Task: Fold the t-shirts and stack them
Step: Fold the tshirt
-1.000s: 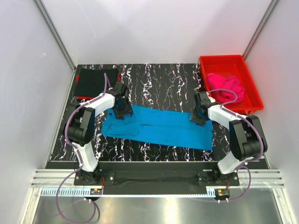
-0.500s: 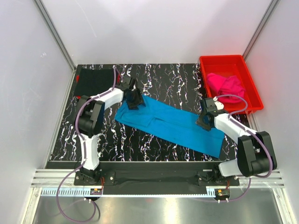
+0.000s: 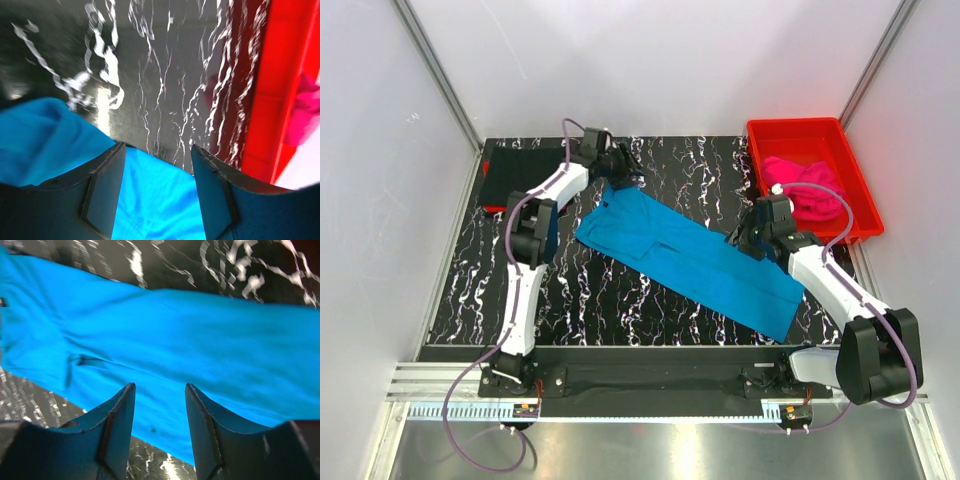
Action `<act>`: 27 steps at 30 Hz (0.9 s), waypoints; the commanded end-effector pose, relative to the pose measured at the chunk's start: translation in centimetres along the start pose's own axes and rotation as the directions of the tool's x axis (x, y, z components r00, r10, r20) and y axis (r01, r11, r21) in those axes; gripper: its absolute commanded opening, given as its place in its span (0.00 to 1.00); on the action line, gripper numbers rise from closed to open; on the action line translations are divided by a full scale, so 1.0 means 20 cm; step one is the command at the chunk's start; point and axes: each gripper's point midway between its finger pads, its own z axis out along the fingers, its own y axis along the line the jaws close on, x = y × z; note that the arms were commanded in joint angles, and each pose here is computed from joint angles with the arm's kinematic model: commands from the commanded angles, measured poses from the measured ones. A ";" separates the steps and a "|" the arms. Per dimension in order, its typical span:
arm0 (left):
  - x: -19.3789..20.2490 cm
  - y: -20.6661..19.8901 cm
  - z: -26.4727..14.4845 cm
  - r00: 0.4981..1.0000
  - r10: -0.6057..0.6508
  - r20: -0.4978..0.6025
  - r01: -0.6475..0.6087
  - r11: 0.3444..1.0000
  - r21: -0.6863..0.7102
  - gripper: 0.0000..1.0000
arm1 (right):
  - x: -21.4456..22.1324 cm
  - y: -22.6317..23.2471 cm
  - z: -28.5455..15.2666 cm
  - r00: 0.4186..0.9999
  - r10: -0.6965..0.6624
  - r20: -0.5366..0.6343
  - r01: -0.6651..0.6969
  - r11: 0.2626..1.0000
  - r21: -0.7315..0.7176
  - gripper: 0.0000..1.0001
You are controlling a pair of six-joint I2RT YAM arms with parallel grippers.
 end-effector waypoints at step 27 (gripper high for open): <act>0.48 0.65 -0.62 0.997 0.058 -0.056 -0.081 0.739 -0.669 0.00 | -0.06 0.12 -0.07 0.997 -0.073 0.015 0.074 0.991 -0.114 0.43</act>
